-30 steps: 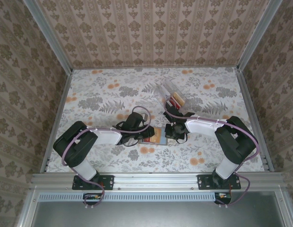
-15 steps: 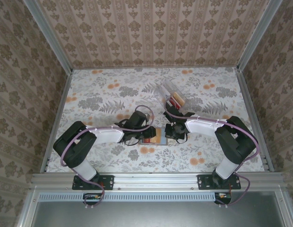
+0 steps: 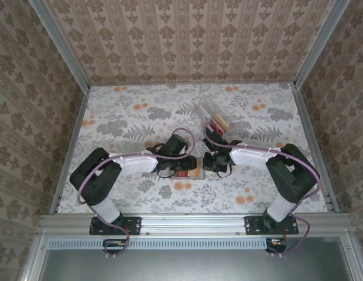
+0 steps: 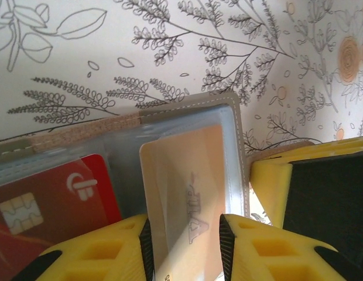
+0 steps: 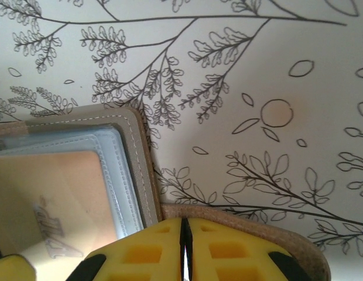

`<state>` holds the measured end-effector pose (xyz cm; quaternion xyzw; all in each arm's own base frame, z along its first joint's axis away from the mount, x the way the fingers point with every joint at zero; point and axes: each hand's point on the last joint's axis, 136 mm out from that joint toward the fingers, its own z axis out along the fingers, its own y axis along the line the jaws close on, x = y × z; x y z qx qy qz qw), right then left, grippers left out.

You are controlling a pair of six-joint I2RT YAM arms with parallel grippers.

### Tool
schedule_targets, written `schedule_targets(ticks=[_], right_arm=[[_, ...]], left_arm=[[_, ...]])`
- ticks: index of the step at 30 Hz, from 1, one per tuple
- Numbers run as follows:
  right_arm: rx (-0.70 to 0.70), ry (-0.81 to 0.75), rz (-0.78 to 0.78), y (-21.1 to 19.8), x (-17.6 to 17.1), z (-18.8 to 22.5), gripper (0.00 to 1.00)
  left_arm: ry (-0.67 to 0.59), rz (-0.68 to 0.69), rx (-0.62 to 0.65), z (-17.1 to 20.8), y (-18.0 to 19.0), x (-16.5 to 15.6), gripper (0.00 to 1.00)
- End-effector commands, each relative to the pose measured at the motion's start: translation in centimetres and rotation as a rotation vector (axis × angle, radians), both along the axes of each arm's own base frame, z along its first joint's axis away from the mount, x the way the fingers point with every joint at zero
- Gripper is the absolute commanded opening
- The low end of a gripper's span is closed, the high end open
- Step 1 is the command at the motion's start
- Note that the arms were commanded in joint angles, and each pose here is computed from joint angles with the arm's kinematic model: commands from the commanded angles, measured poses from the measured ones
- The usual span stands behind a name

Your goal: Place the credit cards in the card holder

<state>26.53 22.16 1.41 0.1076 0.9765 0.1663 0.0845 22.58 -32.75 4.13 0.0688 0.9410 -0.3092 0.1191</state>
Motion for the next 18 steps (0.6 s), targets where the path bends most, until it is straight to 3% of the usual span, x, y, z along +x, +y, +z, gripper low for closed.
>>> schedule_targets(ticks=[1, 18], right_arm=[[0.036, 0.050, -0.006, 0.5, -1.2, -1.3, 0.13], [0.137, 0.065, -0.028, 1.7, -2.4, -0.7, 0.10]], left_arm=[[0.046, 0.003, -0.011, 0.2, -0.8, -0.5, 0.38], [0.129, 0.105, 0.015, -1.0, -0.5, -0.3, 0.45]])
